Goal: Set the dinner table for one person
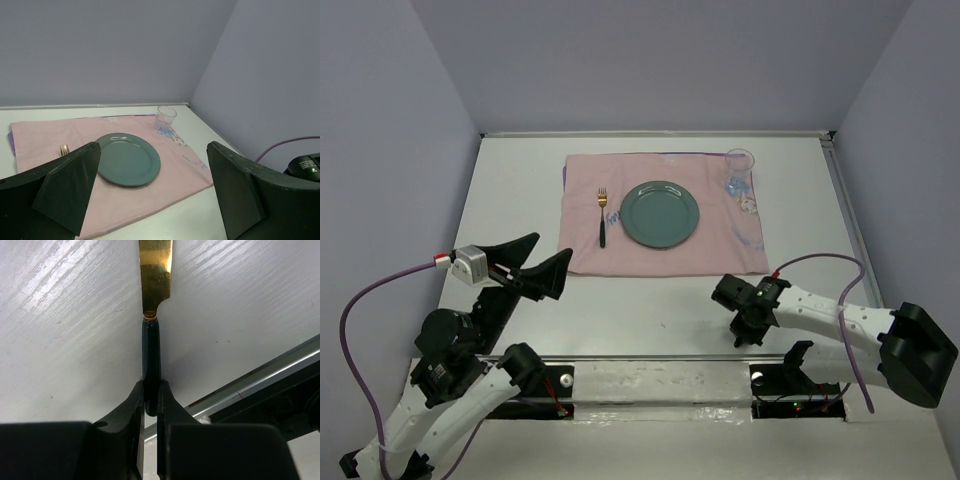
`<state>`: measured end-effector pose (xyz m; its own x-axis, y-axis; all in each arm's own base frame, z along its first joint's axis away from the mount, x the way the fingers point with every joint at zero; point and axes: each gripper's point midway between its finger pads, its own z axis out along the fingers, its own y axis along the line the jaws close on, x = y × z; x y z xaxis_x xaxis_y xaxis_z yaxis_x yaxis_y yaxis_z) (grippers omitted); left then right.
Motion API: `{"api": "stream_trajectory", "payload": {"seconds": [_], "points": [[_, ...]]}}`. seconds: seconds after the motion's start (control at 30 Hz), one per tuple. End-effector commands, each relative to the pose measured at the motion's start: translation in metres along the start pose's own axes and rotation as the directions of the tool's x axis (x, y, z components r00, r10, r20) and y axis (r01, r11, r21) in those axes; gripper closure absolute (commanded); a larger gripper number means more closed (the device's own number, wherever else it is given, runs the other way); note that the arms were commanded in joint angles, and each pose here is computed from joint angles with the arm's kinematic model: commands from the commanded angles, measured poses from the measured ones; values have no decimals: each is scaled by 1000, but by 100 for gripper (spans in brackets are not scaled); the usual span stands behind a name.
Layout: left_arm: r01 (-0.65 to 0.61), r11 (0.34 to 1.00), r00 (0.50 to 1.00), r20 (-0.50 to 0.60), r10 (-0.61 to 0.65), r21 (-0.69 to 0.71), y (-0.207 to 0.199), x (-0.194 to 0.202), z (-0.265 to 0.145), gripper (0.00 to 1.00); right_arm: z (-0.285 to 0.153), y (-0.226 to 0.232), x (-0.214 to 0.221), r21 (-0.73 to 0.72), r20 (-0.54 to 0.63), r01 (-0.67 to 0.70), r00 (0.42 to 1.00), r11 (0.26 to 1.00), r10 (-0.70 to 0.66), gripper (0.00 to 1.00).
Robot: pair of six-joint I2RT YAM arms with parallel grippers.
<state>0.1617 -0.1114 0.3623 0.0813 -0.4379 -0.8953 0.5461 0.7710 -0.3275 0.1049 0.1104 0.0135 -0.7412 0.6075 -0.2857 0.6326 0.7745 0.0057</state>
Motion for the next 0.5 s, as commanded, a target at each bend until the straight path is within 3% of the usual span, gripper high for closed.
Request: {"api": "stream_trajectory", "payload": {"seconds": [0.0,0.1,0.27,0.3,0.4,0.47], "points": [[-5,1000,999,53,4,7,-4,-20,2,1,0,10,-12,-34,70,-28,997,999,30,100],[-8,1000,999,42,7,8,-5,-18,4,1,-14,17,-21,-74,101,-18,995,997,26,100],[-10,1000,999,36,10,1,-4,-16,5,1,-60,30,-65,-53,293,106,952,993,-86,100],[-10,1000,999,37,10,0,-3,-16,5,1,-81,46,-79,-88,350,121,933,989,-83,100],[-11,1000,999,34,11,3,-4,-15,7,1,-96,63,-94,-16,423,253,878,967,-222,100],[-14,1000,1000,25,14,-2,-3,-12,9,1,-106,93,-104,15,472,400,805,916,-359,100]]}}
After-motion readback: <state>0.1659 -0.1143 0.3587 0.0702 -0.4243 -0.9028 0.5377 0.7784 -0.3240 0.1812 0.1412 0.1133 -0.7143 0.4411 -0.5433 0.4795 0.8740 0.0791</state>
